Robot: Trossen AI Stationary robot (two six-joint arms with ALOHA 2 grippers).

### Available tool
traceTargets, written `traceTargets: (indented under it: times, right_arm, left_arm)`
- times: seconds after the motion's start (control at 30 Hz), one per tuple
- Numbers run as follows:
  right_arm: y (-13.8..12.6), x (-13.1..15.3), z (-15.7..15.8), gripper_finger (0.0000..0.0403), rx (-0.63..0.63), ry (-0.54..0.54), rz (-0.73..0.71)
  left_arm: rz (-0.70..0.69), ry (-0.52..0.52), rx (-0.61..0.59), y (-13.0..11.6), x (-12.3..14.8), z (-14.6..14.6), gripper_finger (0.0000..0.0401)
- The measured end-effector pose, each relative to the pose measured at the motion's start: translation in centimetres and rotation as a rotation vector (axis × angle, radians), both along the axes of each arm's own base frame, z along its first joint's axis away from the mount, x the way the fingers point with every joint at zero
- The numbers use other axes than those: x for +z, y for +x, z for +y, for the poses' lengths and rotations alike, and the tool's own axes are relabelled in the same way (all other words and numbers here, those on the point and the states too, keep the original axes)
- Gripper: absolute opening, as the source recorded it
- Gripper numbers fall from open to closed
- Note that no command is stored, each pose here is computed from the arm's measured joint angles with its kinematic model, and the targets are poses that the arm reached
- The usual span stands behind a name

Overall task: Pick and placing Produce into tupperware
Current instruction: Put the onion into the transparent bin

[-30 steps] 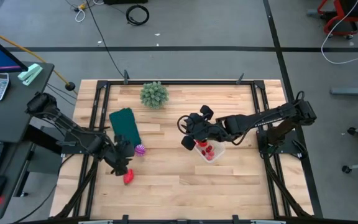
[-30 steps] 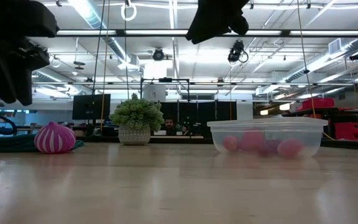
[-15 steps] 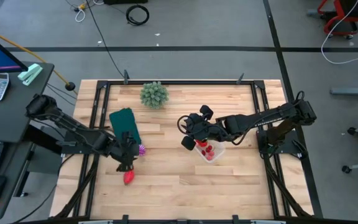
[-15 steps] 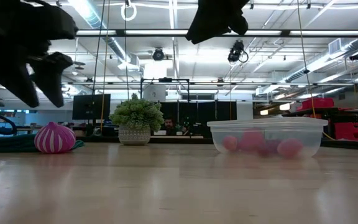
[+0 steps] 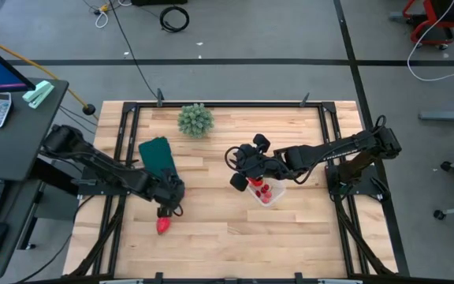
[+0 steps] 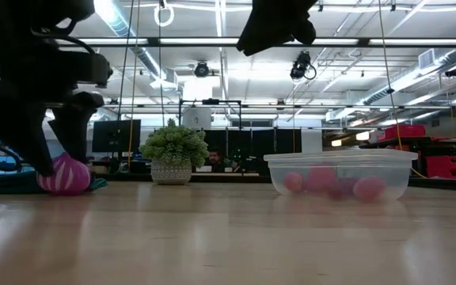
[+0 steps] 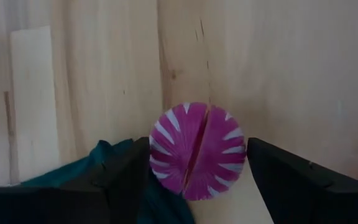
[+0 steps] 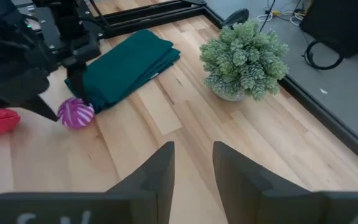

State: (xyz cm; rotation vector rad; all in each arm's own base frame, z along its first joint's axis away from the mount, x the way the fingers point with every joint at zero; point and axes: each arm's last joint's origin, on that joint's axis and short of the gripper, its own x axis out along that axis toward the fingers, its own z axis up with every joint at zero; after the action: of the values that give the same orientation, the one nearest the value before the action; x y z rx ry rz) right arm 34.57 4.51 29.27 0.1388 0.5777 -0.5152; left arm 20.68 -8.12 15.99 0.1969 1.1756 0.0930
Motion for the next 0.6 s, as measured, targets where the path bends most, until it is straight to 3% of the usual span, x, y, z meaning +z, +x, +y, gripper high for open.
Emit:
traceTargets:
  times: [0.13, 0.6]
  right_arm:
    - [0.0, 0.0, 0.1, 0.0117, 0.004, 0.013, -0.002]
    - [0.0, 0.0, 0.2, 0.0117, 0.003, 0.024, -0.008]
  left_arm:
    - [0.032, 0.032, -0.038, 0.3, -0.6, 0.1, 0.0284]
    - [0.101, 0.048, 0.015, 0.9, -2.5, 0.1, 0.0283]
